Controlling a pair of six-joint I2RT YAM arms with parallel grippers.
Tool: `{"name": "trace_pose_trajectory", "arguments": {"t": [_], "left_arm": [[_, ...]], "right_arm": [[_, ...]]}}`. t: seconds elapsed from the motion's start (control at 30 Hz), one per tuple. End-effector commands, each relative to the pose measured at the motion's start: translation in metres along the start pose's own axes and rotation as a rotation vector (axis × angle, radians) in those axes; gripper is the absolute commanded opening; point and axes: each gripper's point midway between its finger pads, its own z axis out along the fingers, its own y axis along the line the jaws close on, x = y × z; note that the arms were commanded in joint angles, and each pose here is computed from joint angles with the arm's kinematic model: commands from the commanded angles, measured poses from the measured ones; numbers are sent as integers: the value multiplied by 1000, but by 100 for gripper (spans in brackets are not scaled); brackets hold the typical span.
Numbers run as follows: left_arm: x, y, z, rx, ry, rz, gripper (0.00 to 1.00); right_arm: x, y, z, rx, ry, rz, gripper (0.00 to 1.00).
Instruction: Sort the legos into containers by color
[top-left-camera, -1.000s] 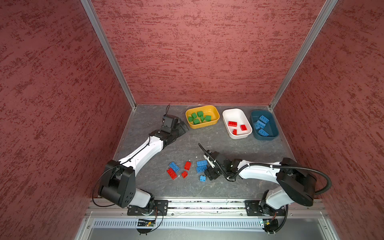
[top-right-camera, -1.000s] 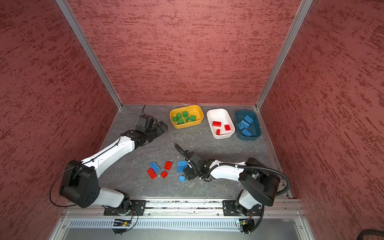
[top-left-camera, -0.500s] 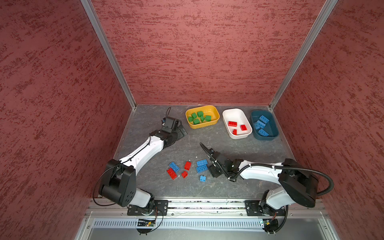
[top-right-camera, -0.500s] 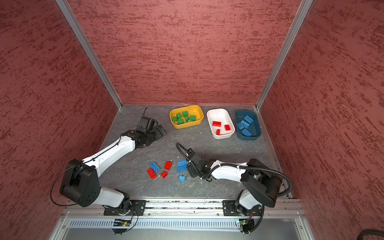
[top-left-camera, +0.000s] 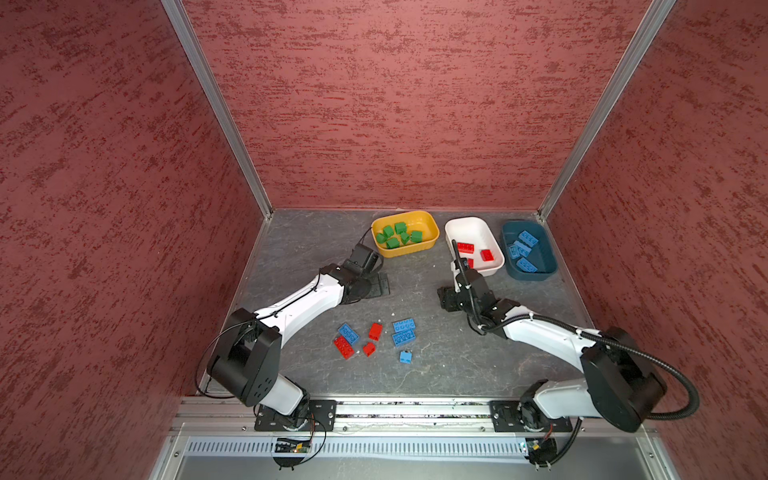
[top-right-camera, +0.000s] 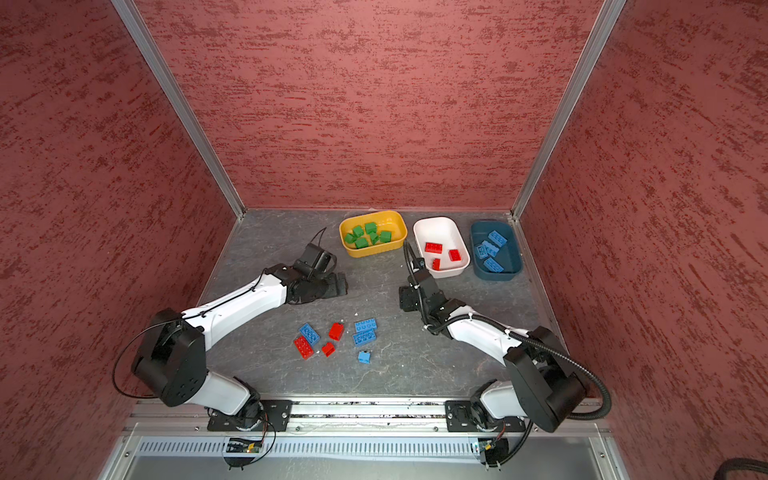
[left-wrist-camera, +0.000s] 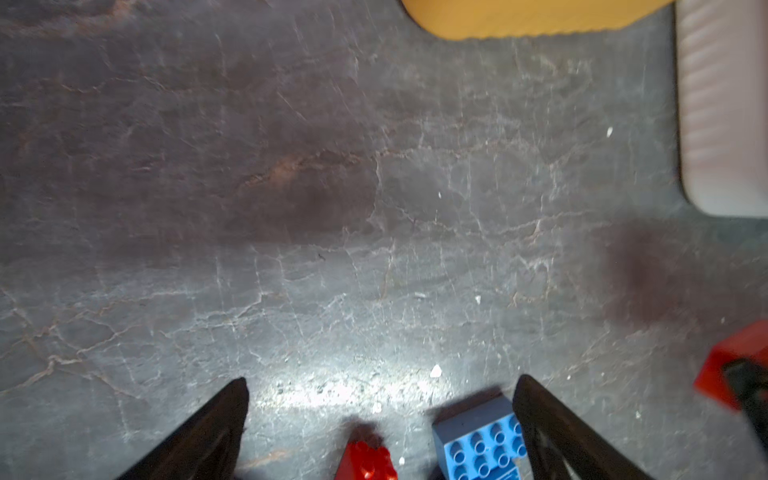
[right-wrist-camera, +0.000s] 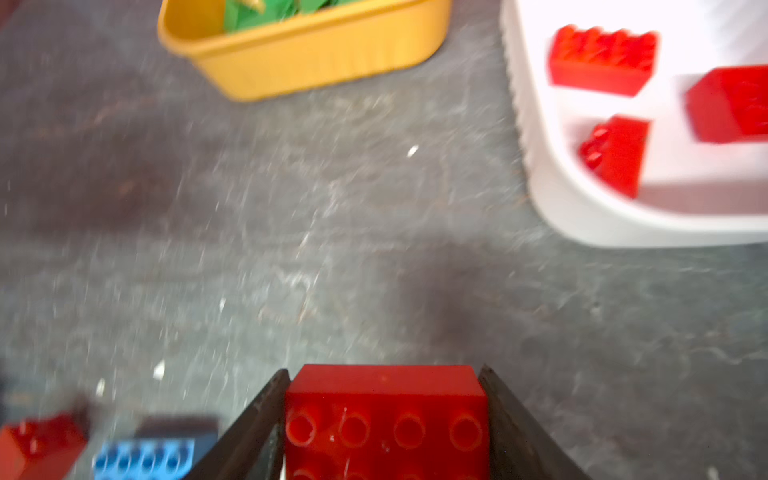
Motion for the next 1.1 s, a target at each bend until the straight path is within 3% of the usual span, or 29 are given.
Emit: {"name": "trace_pose_trajectory", "arguments": {"t": [0.0,0.13,0.3,0.63,0.83,1.07], "left_arm": [[23,5,0,-26,86,106,98],[47,7,3,-6,172,153,92],[66,2,3,18,239,212,88],[90,-1,18,9,330,234,73],[97,7,27,-46,375,237,68],[102,8,37,-66,410,227,58]], "right_arm": [[-64,11,0,-91,-161,76,54],[-107,-18,19,-41,-237,189,55],[-153,-61,36,64,-315,245,55],[-185,-158,93,288,-249,293,62],[-204,-152,118,219,-193,247,75],[-213,-122,94,84,-207,221,92]]}}
